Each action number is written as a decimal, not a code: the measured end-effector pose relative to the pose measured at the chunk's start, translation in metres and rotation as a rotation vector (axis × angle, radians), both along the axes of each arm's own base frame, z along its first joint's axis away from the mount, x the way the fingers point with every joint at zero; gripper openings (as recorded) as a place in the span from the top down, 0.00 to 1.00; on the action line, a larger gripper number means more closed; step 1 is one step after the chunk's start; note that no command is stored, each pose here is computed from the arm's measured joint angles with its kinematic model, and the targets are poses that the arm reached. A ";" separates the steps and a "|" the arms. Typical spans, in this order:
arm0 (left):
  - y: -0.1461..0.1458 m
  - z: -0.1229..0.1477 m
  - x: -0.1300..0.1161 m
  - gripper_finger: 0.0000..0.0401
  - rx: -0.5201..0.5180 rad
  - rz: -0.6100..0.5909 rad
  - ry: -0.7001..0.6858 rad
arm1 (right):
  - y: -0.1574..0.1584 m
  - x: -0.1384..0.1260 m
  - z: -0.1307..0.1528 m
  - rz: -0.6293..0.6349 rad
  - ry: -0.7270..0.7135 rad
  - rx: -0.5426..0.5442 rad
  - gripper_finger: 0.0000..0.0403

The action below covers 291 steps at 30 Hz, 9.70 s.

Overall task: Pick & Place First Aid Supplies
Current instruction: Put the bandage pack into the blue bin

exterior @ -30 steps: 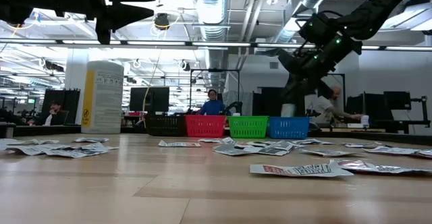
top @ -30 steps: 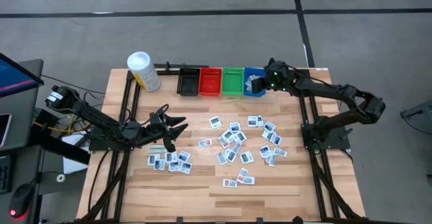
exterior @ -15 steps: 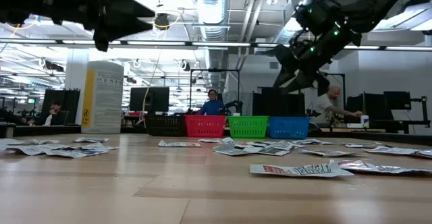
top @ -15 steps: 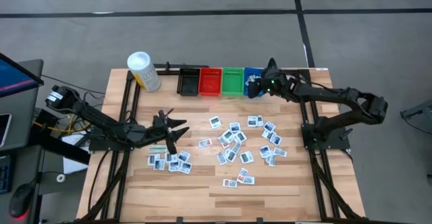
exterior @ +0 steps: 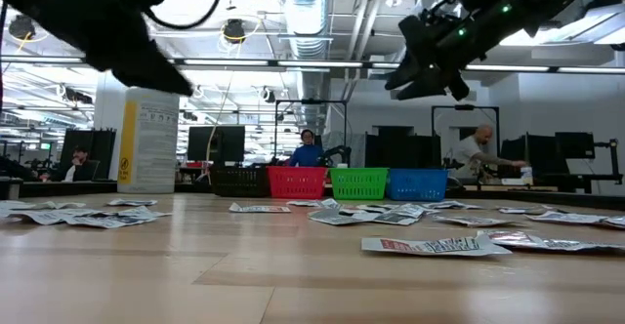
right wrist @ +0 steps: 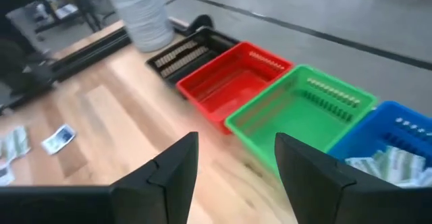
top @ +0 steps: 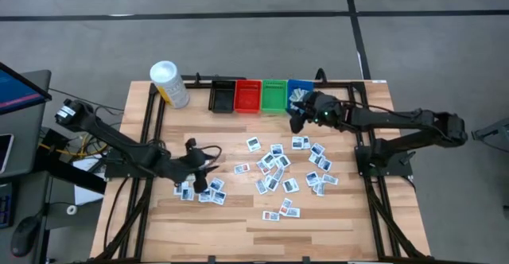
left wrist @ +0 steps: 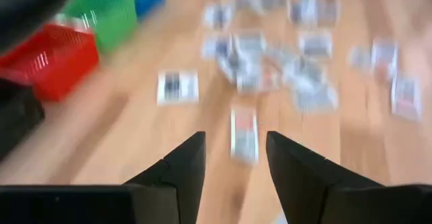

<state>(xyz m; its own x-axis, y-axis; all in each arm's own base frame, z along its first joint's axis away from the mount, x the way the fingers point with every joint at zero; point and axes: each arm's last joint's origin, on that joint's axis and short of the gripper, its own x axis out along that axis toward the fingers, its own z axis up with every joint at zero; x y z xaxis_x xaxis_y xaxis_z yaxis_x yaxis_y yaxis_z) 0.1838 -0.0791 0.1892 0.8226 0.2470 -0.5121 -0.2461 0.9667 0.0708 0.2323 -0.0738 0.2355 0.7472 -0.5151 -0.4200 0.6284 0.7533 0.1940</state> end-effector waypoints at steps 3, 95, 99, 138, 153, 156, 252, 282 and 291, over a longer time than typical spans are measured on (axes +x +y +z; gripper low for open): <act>0.003 0.007 -0.007 0.61 -0.027 0.003 0.212 | 0.006 0.003 -0.002 0.030 0.008 0.000 0.53; 0.029 0.049 0.092 0.99 -0.444 0.310 -0.602 | 0.090 0.055 0.040 0.504 -0.497 0.077 0.66; 0.025 0.055 0.109 0.99 -0.350 0.273 -0.581 | 0.094 0.055 0.036 0.515 -0.445 0.088 0.63; 0.041 0.059 0.133 0.99 -0.051 0.253 -0.495 | 0.088 0.054 0.028 0.340 -0.347 0.017 0.53; 0.041 0.059 0.133 0.98 -0.052 0.252 -0.495 | 0.080 0.065 0.017 0.276 -0.334 0.048 0.42; 0.041 0.060 0.133 0.99 -0.052 0.251 -0.494 | 0.083 0.074 0.007 0.279 -0.292 0.064 0.42; 0.037 0.053 0.131 0.98 -0.051 0.221 -0.428 | 0.086 0.069 0.035 0.363 -0.167 0.073 0.97; 0.050 0.041 0.091 0.70 -0.038 0.242 -0.410 | 0.085 0.065 0.028 0.205 -0.114 0.110 1.00; 0.059 0.043 0.038 0.71 -0.061 0.244 -0.487 | 0.072 0.057 0.017 0.007 -0.012 0.068 1.00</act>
